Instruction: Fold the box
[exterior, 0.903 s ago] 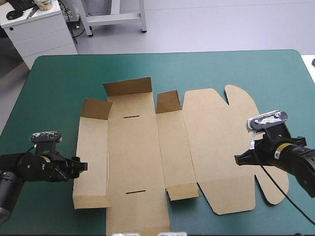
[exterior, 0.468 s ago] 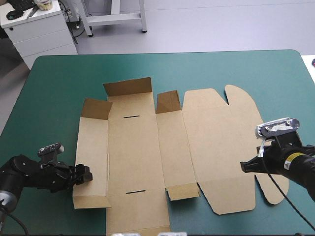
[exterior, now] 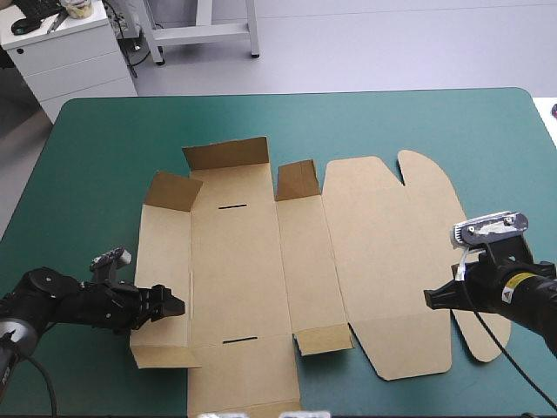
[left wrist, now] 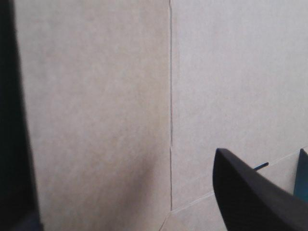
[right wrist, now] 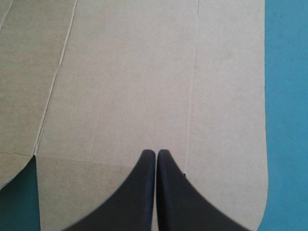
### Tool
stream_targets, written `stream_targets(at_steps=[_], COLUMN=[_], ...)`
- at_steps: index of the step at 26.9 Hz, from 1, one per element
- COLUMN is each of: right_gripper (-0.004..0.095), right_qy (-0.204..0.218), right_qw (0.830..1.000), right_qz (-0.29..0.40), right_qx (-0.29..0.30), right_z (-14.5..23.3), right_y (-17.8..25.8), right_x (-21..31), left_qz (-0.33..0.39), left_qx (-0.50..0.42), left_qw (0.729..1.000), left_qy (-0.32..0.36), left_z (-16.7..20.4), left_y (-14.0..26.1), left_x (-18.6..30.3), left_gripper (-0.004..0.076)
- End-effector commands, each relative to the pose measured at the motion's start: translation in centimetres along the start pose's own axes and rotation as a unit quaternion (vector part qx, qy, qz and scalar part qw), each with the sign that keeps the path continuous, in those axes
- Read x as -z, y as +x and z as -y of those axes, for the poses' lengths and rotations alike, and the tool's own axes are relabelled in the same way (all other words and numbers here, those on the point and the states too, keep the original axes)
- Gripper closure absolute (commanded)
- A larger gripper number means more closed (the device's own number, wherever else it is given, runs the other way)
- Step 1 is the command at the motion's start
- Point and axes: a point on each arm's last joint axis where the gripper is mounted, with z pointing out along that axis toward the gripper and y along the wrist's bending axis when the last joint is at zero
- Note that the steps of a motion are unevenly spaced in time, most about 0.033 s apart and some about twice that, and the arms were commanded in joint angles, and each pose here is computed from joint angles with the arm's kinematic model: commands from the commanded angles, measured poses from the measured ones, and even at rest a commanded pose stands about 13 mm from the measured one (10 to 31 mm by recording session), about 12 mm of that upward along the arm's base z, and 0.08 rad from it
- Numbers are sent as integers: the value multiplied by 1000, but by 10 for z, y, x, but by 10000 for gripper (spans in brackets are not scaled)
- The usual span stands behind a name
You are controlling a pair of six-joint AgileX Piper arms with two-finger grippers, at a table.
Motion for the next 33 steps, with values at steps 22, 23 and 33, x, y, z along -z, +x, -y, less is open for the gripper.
stream_targets(at_steps=[22,23,33], right_gripper=[913,913,913], right_qy=[0,-2,-91], right_qw=[1000,1000,990], right_qz=[11,17,97], right_qx=[-2,1,48], right_z=[1,1,-14], right_y=[35,43,94], right_x=[5,4,23], left_qz=[22,24,88], left_qx=[-69,-87,-353], left_qw=[997,996,919], left_qy=[34,28,-151], left_z=[31,36,106], left_y=[-33,-37,-85], left_x=[28,32,94], left_gripper=[734,734,734])
